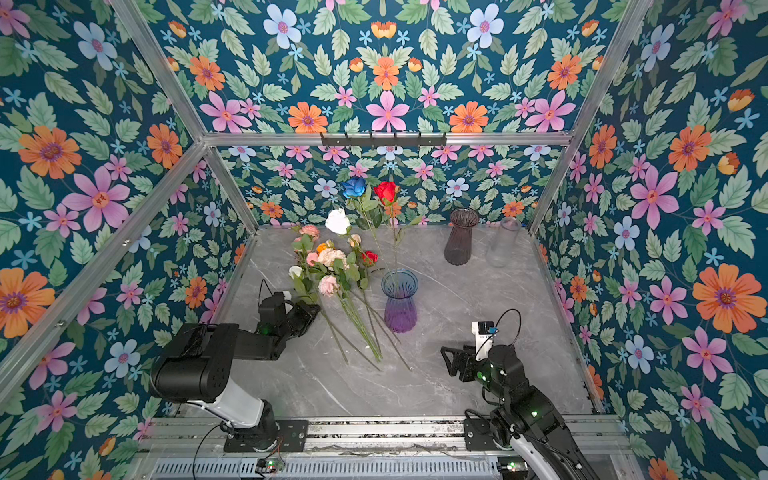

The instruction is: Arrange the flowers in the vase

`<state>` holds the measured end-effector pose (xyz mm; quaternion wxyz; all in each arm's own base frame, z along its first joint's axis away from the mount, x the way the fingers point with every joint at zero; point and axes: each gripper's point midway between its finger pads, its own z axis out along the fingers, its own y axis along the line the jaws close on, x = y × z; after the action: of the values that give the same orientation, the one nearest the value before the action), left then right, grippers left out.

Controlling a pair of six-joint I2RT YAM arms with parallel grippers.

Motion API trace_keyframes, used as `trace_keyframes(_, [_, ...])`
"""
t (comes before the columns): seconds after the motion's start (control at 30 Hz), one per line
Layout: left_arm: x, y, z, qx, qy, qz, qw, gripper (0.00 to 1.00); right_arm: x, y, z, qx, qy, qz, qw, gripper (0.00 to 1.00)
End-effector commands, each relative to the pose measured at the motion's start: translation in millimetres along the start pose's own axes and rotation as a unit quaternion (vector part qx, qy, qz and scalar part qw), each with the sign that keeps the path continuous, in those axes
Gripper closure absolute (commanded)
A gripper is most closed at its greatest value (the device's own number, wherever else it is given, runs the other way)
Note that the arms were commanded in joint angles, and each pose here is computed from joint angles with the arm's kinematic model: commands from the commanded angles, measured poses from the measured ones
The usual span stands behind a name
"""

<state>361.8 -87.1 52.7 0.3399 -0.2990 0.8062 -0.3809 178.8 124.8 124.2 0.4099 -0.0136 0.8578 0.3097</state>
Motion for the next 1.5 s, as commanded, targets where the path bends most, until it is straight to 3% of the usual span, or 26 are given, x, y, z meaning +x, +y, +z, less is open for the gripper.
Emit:
trace_keyframes(0.0, [-7.7, -13.0, -10.0, 0.006, -0.014, 0.032, 0.999, 0.99, -6.2, 1.9, 0.1, -0.002, -0.012, -0.001, 1.000, 0.15])
trace_keyframes(0.3, [-38.6, -64.9, -58.0, 0.010, -0.075, 0.112, 0.991, 1.00, -6.5, 2.0, 0.4, -0.001, -0.011, -0.001, 1.000, 0.15])
trace_keyframes(0.67, [-55.4, -176.7, -131.4, 0.109, -0.132, 0.179, 0.969, 1.00, -6.6, 2.3, 0.4, -0.002, -0.012, -0.001, 1.000, 0.15])
trace_keyframes(0.77, [-59.3, -227.3, -164.7, 0.183, -0.168, 0.185, 0.951, 1.00, -6.0, 2.5, 0.4, -0.003, -0.010, -0.001, 1.000, 0.15])
trace_keyframes(0.87, [-62.1, -278.7, -207.4, 0.276, -0.213, 0.186, 0.919, 1.00, -6.0, 2.7, 0.1, -0.004, -0.011, -0.002, 1.000, 0.15])
trace_keyframes(1.1, [-56.0, -373.6, -267.1, 0.392, -0.256, 0.224, 0.855, 1.00, -7.0, 3.1, -2.6, -0.006, -0.018, -0.002, 1.000, 0.15])
trace_keyframes(1.23, [-45.0, -417.4, -273.4, 0.409, -0.274, 0.274, 0.826, 1.00, -7.1, 3.4, -3.2, -0.007, -0.020, -0.002, 1.000, 0.15])
trace_keyframes(1.37, [-24.5, -456.4, -253.7, 0.381, -0.258, 0.335, 0.822, 1.00, -6.8, 3.2, -3.5, -0.008, -0.020, -0.002, 1.000, 0.15])
trace_keyframes(1.47, [2.7, -476.4, -234.3, 0.340, -0.260, 0.400, 0.811, 1.00, -7.6, 3.6, -4.3, -0.008, -0.022, -0.002, 1.000, 0.15])
